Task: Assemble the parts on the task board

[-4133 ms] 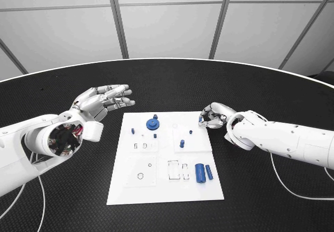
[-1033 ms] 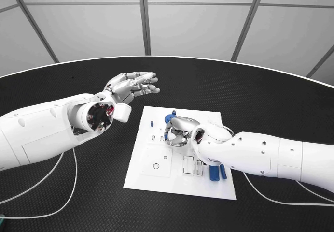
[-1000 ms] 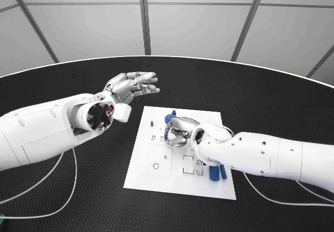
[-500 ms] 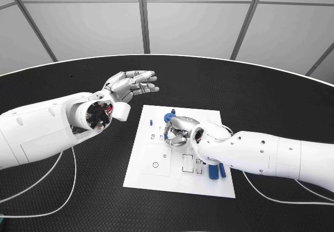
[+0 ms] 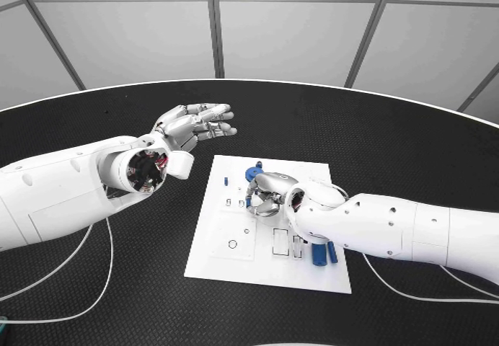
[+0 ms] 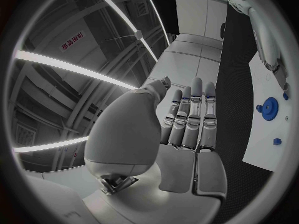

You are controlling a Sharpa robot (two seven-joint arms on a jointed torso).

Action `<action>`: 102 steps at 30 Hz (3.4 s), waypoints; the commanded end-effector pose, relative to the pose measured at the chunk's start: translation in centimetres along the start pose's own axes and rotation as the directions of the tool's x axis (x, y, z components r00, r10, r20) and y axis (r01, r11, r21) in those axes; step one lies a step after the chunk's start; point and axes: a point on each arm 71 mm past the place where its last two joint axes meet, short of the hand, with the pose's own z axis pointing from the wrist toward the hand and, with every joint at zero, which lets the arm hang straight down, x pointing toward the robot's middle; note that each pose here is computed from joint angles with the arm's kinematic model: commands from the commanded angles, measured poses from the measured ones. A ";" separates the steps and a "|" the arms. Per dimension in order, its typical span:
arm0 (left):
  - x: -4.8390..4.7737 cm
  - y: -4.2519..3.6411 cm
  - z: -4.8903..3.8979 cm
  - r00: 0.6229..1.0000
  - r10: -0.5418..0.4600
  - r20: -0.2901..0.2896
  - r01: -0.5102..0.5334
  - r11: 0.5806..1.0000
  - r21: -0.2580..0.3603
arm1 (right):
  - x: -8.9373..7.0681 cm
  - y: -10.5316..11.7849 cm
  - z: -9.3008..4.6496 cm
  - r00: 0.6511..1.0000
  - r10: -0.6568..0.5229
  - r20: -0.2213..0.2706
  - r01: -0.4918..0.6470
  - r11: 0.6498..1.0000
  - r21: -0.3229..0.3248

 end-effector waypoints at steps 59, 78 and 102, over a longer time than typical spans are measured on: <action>0.01 0.05 -0.02 1.000 -0.001 -0.003 0.001 1.000 -0.008 | -0.1 0.0 0.2 1.000 0.002 0.018 -0.002 1.000 -0.002; -0.05 0.05 0.03 1.000 -0.001 -0.003 0.001 1.000 -0.009 | -0.5 0.2 0.0 0.998 0.015 0.063 -0.013 1.000 -0.028; -2.80 2.21 0.46 0.853 0.478 -0.211 -0.522 0.794 -0.311 | -6.9 -5.3 -10.2 0.909 0.326 0.260 -0.293 0.943 -0.157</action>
